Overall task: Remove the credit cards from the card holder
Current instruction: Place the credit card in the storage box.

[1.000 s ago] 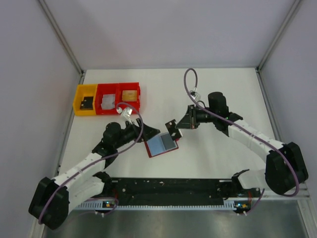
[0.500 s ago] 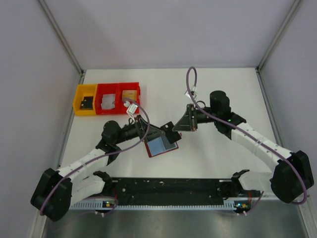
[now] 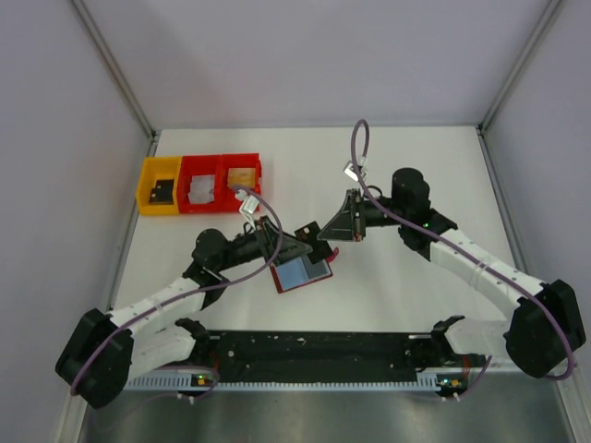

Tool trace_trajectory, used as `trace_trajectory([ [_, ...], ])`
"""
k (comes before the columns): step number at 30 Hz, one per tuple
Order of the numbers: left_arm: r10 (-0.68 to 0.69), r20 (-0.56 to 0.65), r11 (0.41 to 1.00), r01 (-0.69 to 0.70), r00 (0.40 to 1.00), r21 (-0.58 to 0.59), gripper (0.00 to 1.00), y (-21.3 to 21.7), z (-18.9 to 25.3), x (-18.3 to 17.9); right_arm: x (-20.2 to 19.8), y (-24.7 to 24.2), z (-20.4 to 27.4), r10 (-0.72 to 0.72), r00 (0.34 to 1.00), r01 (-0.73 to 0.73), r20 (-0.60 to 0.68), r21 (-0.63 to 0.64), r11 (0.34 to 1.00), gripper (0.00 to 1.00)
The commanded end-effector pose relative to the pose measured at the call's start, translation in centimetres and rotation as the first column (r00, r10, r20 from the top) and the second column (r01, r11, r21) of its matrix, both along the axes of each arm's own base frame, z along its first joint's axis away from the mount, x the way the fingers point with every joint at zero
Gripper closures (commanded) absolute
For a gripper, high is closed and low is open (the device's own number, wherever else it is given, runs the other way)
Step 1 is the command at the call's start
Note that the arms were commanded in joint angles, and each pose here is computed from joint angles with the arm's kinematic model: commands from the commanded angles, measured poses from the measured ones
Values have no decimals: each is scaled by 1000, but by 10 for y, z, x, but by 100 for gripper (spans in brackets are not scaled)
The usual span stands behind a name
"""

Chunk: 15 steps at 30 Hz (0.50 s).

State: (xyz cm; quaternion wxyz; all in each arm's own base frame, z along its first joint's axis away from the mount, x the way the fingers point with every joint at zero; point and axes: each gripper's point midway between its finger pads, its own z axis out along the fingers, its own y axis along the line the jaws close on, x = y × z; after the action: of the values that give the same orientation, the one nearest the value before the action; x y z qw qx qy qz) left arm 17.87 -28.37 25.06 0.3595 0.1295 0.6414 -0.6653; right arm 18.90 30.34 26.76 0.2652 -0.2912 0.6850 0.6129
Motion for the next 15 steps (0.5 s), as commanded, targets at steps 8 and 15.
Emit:
trace_trajectory([
  [8,105,30,993,-103,994,-60,100,7,9,9,7,2,18,-56,996,53,66,49,997,99],
  [15,384,-54,921,-387,922,-54,100,40,-6,43,29,-15,15,-249,966,249,63,13,968,47],
])
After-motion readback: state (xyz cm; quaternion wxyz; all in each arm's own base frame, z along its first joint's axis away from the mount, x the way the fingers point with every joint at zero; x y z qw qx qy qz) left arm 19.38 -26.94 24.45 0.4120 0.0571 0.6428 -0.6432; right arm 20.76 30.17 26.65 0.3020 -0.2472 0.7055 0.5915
